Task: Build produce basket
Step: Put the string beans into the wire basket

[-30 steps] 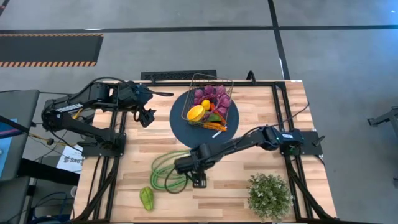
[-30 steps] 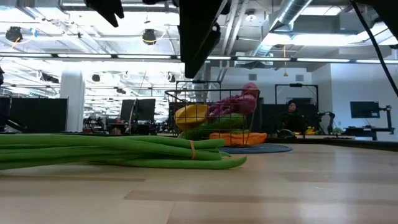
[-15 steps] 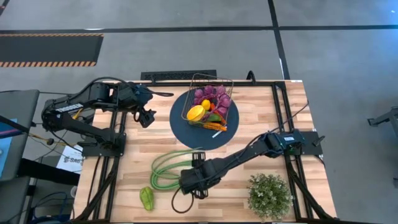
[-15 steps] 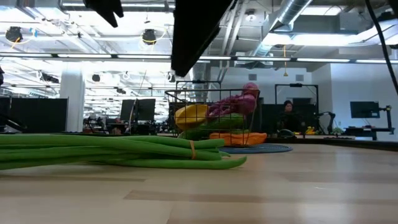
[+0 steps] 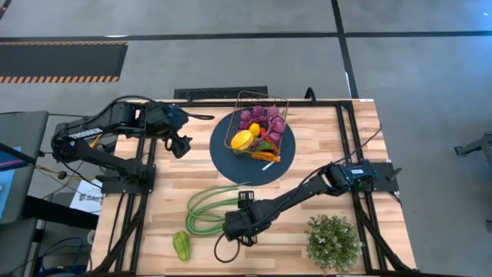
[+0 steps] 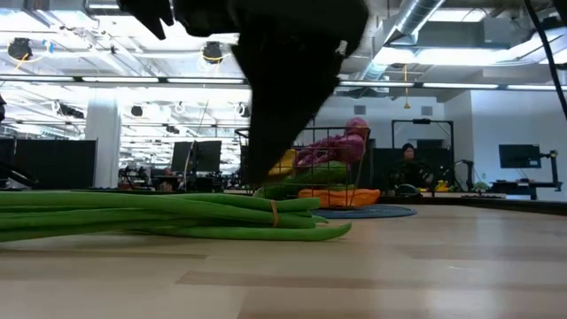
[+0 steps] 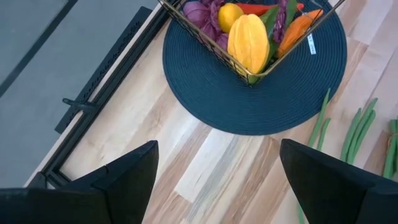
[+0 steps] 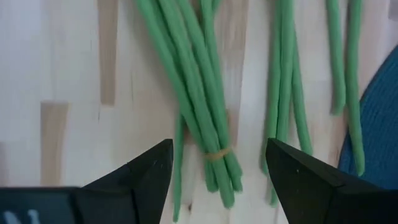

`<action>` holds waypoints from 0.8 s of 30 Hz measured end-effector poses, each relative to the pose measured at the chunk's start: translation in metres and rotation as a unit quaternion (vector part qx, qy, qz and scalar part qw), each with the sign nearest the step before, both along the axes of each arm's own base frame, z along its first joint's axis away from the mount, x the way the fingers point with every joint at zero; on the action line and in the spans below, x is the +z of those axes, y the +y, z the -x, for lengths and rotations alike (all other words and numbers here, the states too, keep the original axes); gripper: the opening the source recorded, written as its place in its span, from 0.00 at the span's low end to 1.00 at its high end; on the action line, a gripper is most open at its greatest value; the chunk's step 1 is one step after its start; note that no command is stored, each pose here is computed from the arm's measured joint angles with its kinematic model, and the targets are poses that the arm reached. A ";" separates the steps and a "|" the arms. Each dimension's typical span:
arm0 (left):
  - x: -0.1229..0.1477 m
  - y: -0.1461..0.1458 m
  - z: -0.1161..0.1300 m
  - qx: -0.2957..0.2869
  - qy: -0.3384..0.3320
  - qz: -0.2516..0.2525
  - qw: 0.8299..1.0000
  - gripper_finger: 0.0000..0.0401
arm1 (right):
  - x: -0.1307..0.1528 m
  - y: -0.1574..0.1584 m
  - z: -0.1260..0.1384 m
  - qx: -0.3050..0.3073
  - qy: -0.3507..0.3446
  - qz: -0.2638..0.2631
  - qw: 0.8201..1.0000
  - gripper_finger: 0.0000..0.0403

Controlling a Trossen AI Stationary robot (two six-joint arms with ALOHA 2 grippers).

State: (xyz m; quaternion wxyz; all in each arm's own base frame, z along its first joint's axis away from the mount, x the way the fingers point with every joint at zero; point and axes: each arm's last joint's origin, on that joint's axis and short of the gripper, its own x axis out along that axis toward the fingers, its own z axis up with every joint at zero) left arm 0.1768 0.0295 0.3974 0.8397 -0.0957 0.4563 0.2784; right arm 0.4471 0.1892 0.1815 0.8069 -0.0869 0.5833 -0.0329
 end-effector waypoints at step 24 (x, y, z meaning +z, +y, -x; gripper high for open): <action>-0.001 0.000 0.001 0.004 0.005 0.002 1.000 0.80 | -0.007 0.003 -0.006 0.000 -0.037 -0.017 0.999 0.69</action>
